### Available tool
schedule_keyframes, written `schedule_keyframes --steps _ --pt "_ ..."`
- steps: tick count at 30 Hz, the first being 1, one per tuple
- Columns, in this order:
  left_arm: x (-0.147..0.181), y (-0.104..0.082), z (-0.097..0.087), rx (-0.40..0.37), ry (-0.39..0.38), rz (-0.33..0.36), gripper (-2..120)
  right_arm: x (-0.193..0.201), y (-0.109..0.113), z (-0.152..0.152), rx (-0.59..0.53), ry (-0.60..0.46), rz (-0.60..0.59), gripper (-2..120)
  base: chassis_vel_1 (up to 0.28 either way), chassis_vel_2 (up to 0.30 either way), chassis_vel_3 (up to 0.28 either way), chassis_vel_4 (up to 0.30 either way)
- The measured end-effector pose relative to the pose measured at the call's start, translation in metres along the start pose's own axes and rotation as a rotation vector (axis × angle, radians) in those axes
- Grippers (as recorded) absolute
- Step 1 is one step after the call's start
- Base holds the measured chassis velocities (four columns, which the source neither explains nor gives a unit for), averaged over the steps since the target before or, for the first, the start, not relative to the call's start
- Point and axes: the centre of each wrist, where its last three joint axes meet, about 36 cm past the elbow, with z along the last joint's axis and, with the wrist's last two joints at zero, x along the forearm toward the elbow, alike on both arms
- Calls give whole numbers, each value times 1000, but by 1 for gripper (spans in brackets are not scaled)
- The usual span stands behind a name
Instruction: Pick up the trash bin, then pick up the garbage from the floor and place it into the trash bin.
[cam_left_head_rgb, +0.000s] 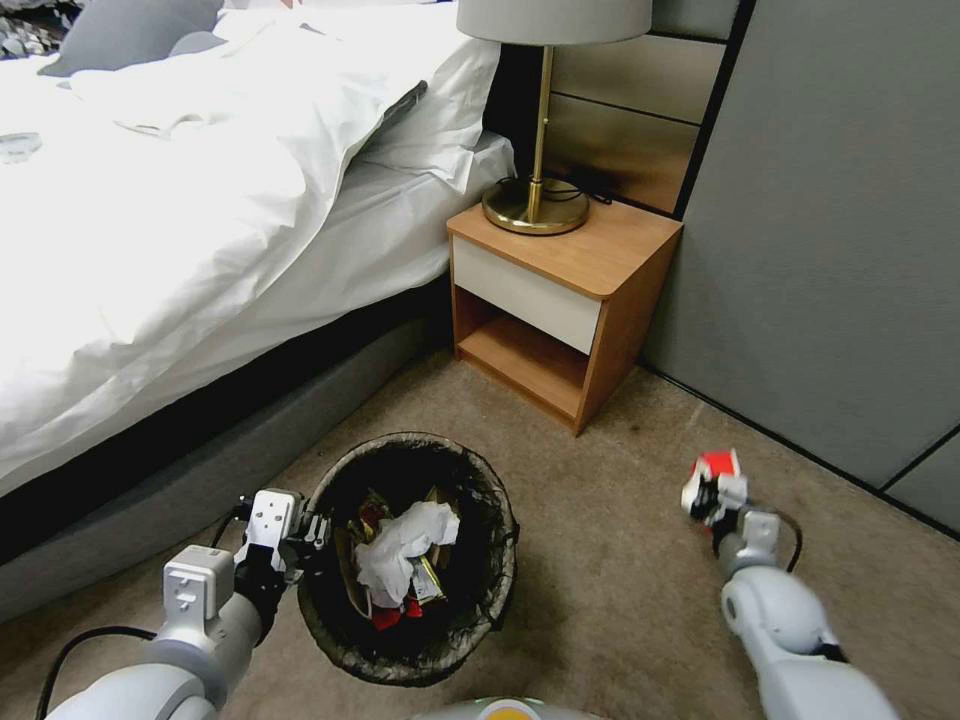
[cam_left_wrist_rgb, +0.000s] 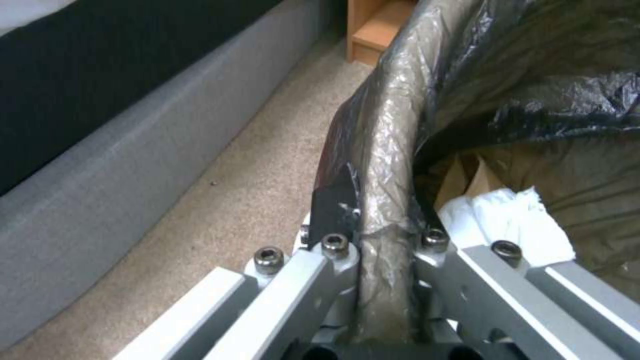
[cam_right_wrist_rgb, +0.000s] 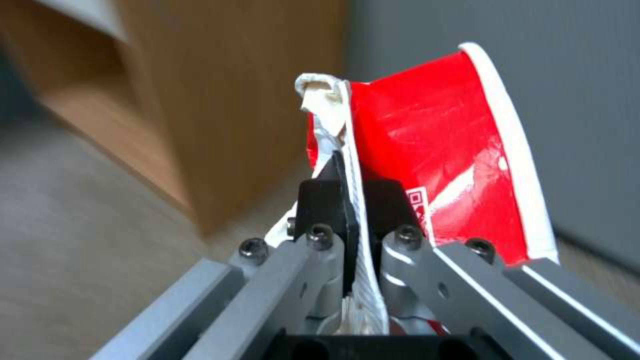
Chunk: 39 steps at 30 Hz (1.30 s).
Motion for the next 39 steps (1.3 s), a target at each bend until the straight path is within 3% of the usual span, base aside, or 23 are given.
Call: schedule_keyframes --steps 2,6,8,10,13,26,39 --pt "0 -1 0 0 1 3 1 30 18 -48 13 -81 -114 0 0 0 0 0" --pt "0 -1 0 0 2 3 1 51 36 -73 18 -120 -201 0 0 0 0 0" --pt "0 -1 1 -1 4 2 1 76 63 -98 25 -158 -317 0 0 0 0 0" --pt "0 -1 1 -1 4 2 1 80 68 -100 27 -162 -338 0 0 0 0 0" --pt "0 -1 1 2 6 3 1 99 92 -113 41 -180 -471 0 0 0 0 0" --pt "-1 -5 1 20 8 10 1 129 132 -118 54 -204 -918 0 0 0 0 0" --pt "-1 -5 2 24 8 -5 1 133 168 -89 128 -130 -1108 0 0 0 0 0"
